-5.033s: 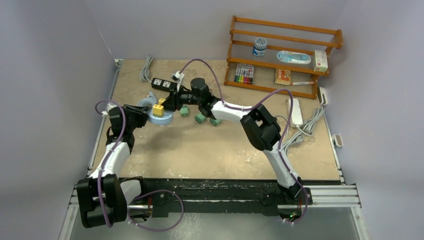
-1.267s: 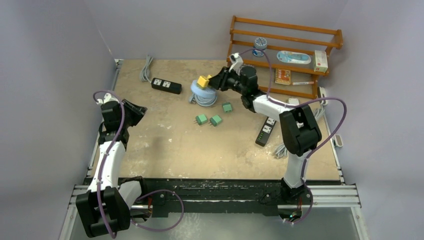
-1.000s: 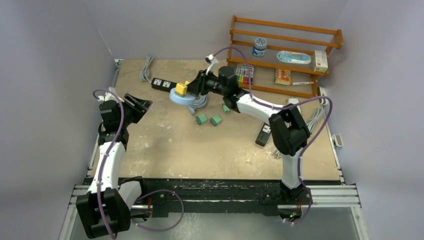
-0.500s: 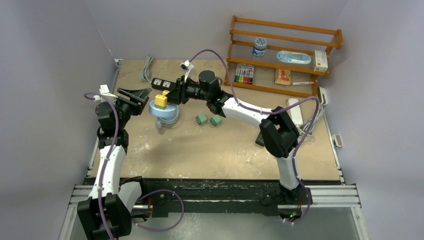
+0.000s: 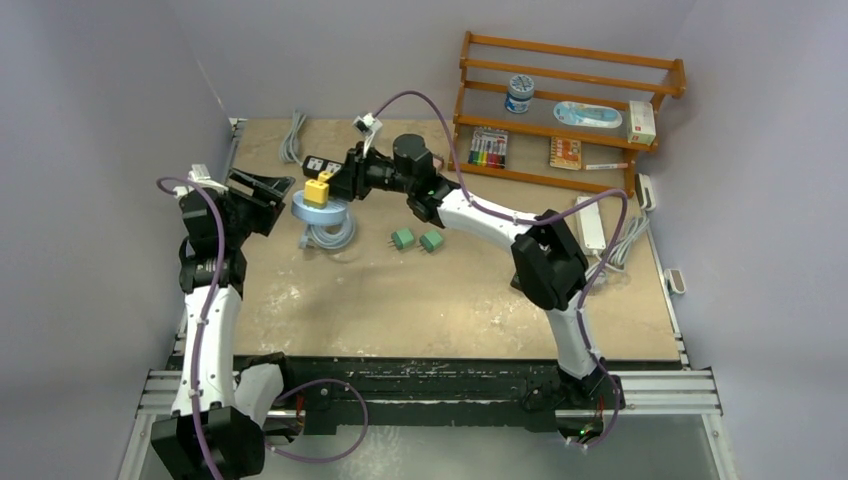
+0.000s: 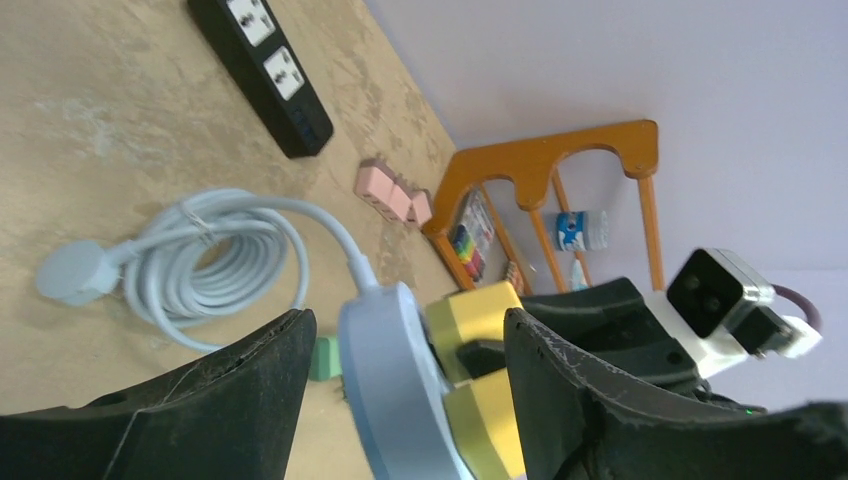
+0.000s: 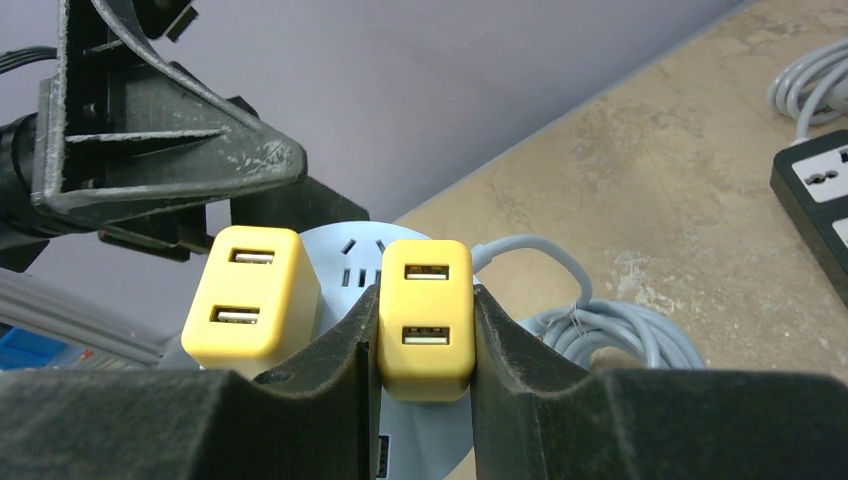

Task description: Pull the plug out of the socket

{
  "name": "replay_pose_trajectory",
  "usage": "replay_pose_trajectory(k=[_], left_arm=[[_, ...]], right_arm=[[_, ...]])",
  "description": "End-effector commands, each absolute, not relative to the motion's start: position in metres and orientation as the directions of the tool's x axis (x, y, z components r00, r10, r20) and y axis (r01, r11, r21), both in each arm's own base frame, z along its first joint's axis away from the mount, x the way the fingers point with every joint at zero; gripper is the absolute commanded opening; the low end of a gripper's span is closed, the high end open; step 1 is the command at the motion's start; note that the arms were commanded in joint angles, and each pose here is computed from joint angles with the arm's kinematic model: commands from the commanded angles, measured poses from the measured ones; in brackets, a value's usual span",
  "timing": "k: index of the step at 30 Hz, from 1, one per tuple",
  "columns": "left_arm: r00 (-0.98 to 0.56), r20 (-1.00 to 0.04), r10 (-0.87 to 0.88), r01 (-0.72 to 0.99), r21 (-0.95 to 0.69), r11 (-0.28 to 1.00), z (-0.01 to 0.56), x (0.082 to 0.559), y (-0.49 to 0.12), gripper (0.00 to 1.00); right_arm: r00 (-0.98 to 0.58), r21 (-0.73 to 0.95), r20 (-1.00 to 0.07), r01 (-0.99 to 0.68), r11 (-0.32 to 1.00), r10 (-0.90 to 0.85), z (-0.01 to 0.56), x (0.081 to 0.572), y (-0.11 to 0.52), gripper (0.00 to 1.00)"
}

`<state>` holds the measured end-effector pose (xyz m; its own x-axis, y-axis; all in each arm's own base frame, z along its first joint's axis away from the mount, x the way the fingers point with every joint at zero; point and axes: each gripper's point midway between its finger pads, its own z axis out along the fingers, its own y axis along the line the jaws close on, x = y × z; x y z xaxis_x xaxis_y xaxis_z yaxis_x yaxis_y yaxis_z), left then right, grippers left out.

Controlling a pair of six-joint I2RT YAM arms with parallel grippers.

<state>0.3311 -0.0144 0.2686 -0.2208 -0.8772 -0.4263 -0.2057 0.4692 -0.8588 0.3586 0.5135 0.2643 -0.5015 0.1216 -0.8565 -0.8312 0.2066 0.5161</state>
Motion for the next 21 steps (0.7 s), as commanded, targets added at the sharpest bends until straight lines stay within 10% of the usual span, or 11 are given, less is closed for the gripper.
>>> replay_pose_trajectory(k=[1,21], left_arm=[[-0.279,-0.318,-0.906,-0.133,-0.922,0.365,0.28,0.334,-0.033,0.69],[-0.381,-0.072,-0.922,-0.403,-0.884,0.236,0.182,0.333,-0.043,0.72]], right_arm=[[-0.29,0.317,-0.903,-0.948,0.039,0.316,0.37,0.344,0.519,0.0],[-0.213,0.231,-0.92,-0.973,0.017,0.329,0.385,0.336,0.528,0.0]])
